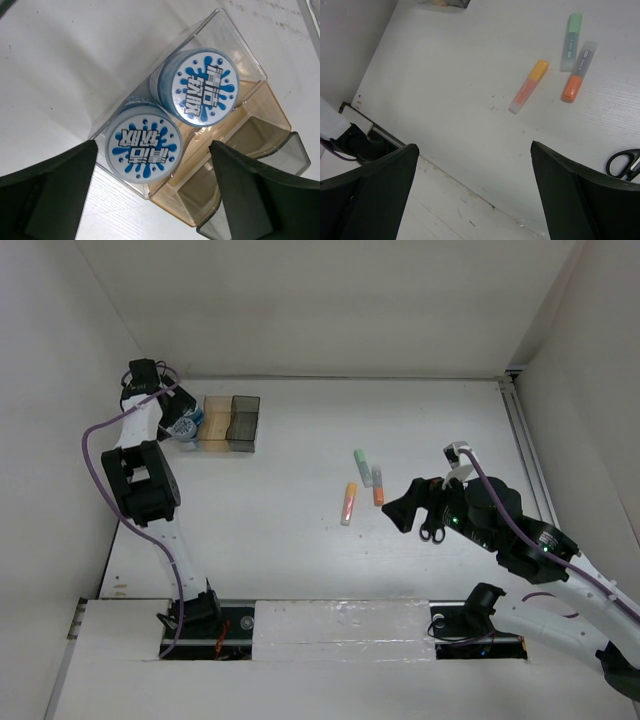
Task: Sort the stationery into containers
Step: Place the stationery in the storage box, then pick up the pen from the center of the board.
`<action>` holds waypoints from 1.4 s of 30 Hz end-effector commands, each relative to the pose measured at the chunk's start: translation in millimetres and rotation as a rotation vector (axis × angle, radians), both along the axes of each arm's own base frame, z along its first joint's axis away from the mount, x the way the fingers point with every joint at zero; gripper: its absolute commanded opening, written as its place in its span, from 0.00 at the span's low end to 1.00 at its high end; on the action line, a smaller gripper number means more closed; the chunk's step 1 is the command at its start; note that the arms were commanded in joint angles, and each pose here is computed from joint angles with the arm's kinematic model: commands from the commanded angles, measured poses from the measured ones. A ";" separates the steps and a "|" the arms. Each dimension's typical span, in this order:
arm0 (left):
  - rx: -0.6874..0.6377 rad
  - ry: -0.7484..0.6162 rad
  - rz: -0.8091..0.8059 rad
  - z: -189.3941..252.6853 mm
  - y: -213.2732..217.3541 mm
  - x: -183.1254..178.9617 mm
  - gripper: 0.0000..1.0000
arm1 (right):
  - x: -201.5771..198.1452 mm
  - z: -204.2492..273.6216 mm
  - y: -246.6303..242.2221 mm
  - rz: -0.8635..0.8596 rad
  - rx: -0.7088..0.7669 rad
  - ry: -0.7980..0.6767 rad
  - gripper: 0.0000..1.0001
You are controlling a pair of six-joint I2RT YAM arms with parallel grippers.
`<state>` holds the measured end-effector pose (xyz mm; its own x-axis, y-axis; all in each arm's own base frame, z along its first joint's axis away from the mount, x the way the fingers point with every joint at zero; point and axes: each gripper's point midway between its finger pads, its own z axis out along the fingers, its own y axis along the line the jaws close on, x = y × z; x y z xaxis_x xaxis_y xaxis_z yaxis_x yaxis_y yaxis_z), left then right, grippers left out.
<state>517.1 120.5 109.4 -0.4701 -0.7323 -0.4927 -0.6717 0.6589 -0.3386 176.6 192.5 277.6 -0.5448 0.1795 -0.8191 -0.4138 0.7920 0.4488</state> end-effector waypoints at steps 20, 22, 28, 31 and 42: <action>0.199 -0.413 -0.280 226.5 -155.4 -48.4 0.99 | 9.1 28.5 -10.8 -0.077 0.011 -0.052 1.00; 0.244 -0.358 -0.380 212.6 -225.6 -65.9 0.99 | 8.9 35.4 -25.4 -0.127 -0.009 -0.059 1.00; 0.141 -0.396 -0.639 174.3 -360.2 -155.8 0.99 | -1.9 70.4 -70.0 -0.255 0.008 -0.093 1.00; 0.123 -0.334 -0.747 114.0 -407.5 -211.4 0.99 | -5.2 73.0 -84.3 -0.292 -0.014 -0.095 1.00; 0.138 -0.193 -0.858 35.7 -427.9 -270.8 0.99 | -16.5 65.0 -76.8 -0.222 0.027 -0.080 1.00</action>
